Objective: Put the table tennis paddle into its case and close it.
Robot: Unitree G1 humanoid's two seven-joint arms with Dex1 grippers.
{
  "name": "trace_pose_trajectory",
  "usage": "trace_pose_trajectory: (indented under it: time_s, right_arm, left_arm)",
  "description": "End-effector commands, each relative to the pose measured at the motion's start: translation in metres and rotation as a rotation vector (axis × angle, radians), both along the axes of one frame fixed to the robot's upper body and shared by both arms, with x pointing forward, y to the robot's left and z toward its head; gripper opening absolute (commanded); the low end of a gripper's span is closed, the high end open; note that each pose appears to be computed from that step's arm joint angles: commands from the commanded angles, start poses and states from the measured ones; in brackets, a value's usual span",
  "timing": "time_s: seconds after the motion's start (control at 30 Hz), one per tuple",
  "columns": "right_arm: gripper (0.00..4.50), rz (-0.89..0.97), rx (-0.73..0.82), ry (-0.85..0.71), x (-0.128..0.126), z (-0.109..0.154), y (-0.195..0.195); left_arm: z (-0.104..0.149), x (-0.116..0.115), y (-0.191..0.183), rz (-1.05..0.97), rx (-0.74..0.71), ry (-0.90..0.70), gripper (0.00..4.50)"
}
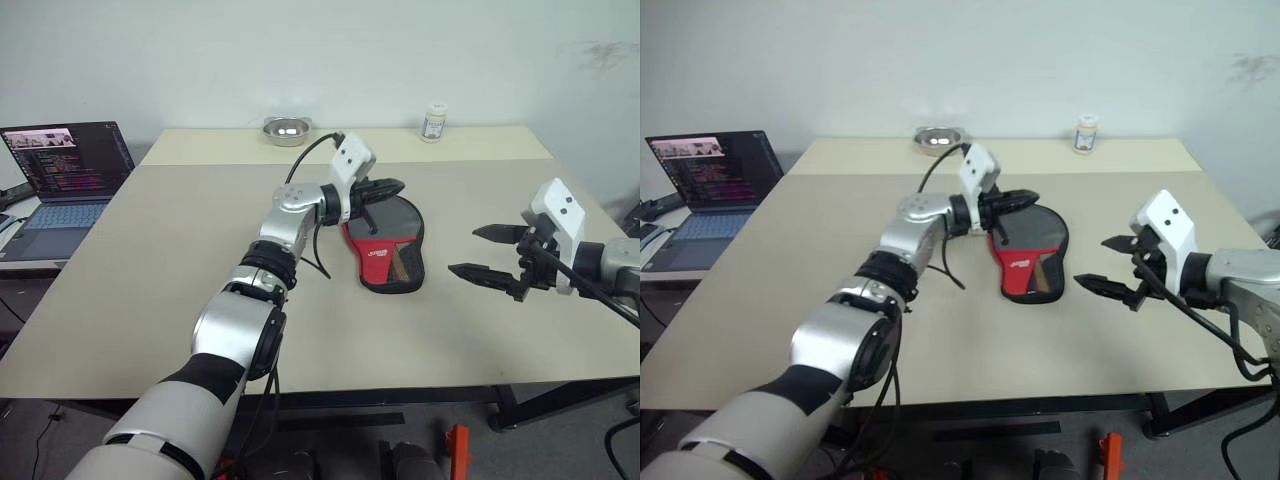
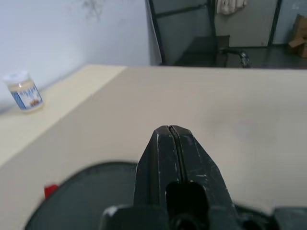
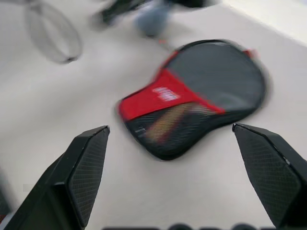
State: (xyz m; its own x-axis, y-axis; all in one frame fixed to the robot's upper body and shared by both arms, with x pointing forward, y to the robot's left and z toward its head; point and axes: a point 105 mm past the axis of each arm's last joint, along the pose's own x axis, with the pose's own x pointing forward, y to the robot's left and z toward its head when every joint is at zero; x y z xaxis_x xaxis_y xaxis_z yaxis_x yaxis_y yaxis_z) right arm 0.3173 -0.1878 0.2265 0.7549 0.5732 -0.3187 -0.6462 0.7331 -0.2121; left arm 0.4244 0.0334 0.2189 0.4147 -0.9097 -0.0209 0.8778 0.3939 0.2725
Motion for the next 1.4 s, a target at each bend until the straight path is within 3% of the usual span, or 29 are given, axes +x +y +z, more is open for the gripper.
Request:
trace_pose_trajectory:
  time_s: [0.03,0.23,0.4,0.8,1.23,1.33,1.4]
  right_arm:
    - [4.5,-0.129,0.023,-0.035,0.027,0.001,-0.008]
    - [4.5,-0.286,0.095,0.029,0.082,-0.027,-0.004]
    - [4.5,-0.314,0.115,0.092,0.103,-0.051,0.001]
    - [4.5,-0.279,0.077,0.171,0.118,-0.09,0.022]
    - [4.5,-0.24,0.034,0.232,0.122,-0.113,0.043]
    - [3.99,-0.243,0.035,0.262,0.123,-0.118,0.043]
    - [3.4,-0.234,0.034,0.283,0.122,-0.122,0.044]
  left_arm:
    - [0.017,-0.01,0.026,-0.051,-0.035,-0.044,0.01]
    - [0.003,-0.026,0.085,0.004,0.022,-0.017,0.01]
    - [0.009,-0.041,0.102,0.033,0.034,-0.026,0.01]
    - [0.005,-0.048,0.11,0.078,0.053,-0.026,0.01]
    - [-0.001,-0.043,0.111,0.081,0.064,-0.032,0.01]
    - [-0.002,-0.043,0.112,0.08,0.071,-0.031,0.0]
    - [-0.003,-0.044,0.113,0.082,0.077,-0.029,0.0]
